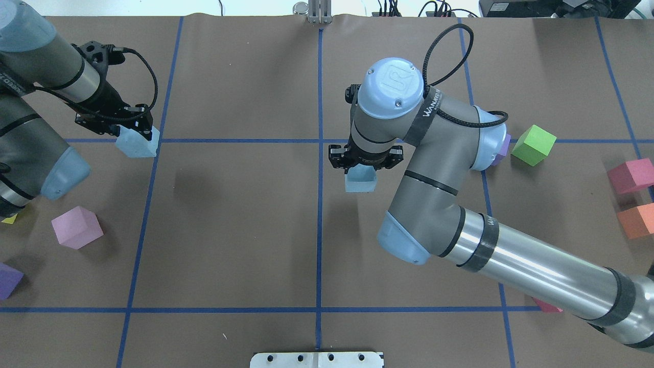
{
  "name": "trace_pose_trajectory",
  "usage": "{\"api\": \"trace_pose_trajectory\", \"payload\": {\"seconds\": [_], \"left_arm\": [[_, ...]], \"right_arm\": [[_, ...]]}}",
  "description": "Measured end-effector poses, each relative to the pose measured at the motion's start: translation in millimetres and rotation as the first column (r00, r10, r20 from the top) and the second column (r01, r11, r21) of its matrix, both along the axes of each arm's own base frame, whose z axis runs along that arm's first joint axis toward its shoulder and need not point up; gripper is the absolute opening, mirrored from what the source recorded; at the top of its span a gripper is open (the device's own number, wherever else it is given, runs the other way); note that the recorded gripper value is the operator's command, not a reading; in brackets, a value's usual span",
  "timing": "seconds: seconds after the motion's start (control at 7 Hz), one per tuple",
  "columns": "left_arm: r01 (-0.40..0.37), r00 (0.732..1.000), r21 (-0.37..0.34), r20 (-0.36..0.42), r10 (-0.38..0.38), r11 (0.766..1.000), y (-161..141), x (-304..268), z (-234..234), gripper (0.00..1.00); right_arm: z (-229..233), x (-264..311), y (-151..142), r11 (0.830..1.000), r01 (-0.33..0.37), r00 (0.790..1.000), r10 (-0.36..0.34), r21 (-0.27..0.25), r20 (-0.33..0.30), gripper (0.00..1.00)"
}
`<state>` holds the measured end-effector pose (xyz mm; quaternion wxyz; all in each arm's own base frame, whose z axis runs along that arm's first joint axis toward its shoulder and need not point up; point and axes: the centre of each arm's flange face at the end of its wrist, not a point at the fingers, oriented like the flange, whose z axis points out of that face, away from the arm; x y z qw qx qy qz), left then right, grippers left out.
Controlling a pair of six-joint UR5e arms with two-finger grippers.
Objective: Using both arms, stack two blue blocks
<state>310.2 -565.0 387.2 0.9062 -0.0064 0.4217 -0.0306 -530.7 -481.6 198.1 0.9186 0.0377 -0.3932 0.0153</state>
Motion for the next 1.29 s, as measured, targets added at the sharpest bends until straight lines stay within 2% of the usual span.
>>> {"api": "trace_pose_trajectory", "payload": {"seconds": [0.29, 0.71, 1.29], "left_arm": [[0.029, 0.999, -0.020, -0.014, -0.029, 0.999, -4.9, 5.2, -17.8, 0.44], [0.065, 0.997, -0.047, -0.033, -0.067, 0.997, -11.3, 13.0, -40.3, 0.44], [0.110, 0.992, -0.094, -0.054, -0.116, 0.989, -15.2, 24.1, -65.9, 0.44]], "right_arm": [[3.4, -34.3, -13.4, 0.999, -0.007, 1.000, 0.006, 0.044, 0.006, 0.50], [2.1, -66.6, -22.7, 0.998, -0.017, 1.000, 0.019, 0.068, -0.022, 0.50], [-10.8, -86.2, -32.4, 0.998, -0.028, 0.999, 0.029, 0.056, -0.026, 0.52]]}}
